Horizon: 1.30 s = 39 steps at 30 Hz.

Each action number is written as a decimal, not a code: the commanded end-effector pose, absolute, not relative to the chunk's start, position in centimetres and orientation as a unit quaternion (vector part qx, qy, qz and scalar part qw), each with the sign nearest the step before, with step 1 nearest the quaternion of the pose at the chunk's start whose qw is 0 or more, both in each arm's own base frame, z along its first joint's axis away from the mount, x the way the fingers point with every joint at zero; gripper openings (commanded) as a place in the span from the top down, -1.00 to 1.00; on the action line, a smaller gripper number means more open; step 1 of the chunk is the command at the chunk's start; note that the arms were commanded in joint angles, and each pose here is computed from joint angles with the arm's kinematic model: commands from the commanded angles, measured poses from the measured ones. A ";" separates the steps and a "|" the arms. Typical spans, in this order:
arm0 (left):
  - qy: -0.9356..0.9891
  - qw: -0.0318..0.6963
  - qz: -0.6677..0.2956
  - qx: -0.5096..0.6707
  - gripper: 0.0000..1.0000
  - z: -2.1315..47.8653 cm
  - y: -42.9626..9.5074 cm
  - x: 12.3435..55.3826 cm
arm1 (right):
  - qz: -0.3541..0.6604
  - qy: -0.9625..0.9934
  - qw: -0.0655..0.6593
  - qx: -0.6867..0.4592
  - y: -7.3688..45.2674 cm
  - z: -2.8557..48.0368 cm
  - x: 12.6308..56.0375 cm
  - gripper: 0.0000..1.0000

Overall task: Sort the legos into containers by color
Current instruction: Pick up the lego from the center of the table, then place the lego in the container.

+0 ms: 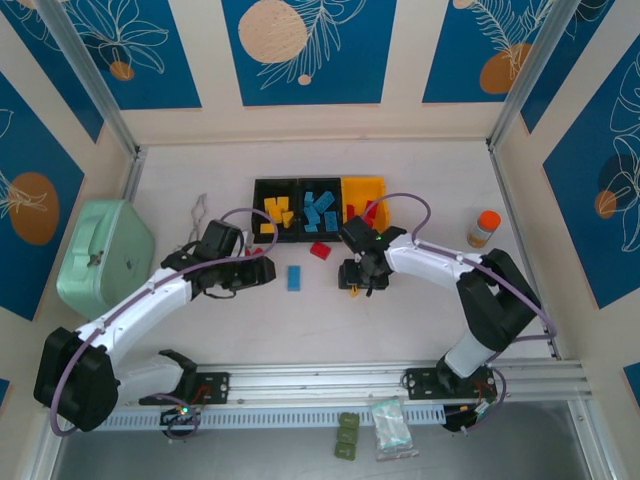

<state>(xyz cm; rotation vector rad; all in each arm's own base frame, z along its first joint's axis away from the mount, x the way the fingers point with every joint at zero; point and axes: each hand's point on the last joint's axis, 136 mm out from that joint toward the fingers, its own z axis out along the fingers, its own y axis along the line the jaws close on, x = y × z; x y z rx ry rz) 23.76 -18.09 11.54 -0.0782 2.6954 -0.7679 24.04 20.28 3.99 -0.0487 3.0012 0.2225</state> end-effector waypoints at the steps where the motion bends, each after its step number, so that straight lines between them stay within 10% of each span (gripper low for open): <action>1: 0.943 0.167 -0.288 -0.026 -0.19 11.7 -18.8 23.5 | 0.075 0.995 0.063 -0.018 21.0 3.7 24.7 0.01; 10: 0.944 0.164 -0.282 -0.040 -0.19 10.6 -18.5 23.3 | 0.067 0.992 0.086 -0.058 22.3 5.8 25.2 0.60; 39: 0.942 0.188 -0.248 -0.124 -0.20 10.1 -13.7 19.1 | 0.187 0.961 0.159 -0.127 36.6 14.1 41.7 0.54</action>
